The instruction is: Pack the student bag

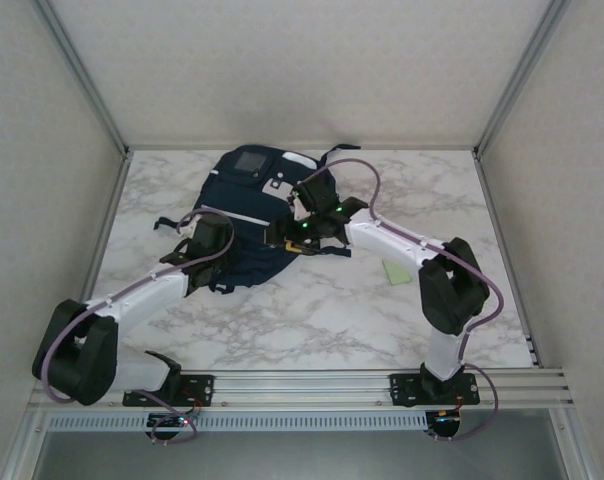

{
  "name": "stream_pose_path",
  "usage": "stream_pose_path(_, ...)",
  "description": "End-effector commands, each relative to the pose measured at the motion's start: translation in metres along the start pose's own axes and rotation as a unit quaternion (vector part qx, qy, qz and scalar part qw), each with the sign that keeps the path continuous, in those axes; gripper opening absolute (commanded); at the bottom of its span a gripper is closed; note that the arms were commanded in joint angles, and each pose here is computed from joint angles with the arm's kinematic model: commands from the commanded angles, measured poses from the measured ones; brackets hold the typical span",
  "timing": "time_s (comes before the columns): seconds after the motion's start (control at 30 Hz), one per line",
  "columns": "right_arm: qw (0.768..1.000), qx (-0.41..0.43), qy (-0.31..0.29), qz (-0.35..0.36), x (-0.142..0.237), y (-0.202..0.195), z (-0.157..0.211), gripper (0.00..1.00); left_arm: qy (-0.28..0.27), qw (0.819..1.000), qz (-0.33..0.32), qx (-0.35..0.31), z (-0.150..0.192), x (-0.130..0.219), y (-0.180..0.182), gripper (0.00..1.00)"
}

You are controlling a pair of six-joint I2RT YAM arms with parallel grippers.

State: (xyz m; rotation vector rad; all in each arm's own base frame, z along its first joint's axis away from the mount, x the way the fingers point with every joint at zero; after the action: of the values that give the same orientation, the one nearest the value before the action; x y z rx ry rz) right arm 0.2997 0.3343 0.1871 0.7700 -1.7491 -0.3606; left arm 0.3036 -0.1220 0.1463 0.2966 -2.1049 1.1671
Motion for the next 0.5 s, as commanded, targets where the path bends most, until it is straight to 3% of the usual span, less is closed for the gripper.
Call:
stream_pose_path(0.0, 0.998, 0.009, -0.031, 0.049, 0.021, -0.02, -0.013, 0.61, -0.005, 0.997, 0.02, -0.072, -0.007, 0.026, -0.017, 0.09)
stream_pose_path(0.27, 0.997, -0.034, -0.063, -0.013, -0.01, -0.021, -0.038, 0.57, 0.075, 0.978, 0.046, -0.191, 0.01, 0.042, -0.024, 0.43)
stream_pose_path(0.47, 0.996, -0.062, -0.059, -0.04, -0.037, -0.025, -0.043, 0.56, 0.108, 0.97, 0.049, -0.214, 0.02, 0.035, -0.023, 0.53)
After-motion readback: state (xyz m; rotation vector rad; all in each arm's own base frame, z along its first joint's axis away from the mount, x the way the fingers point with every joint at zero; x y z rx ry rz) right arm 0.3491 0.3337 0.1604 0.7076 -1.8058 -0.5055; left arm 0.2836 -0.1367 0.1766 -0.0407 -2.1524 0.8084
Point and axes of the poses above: each hand's point on the last joint's axis, 136 mm out from that joint toward the fingers, its own x axis back along the fingers, its own y axis along the line the jaws close on, z = x × y, the point moved 5 cm from there along x, back along the fingers, and after that the axes turned 7 degrees about x, right-handed, at the moved point
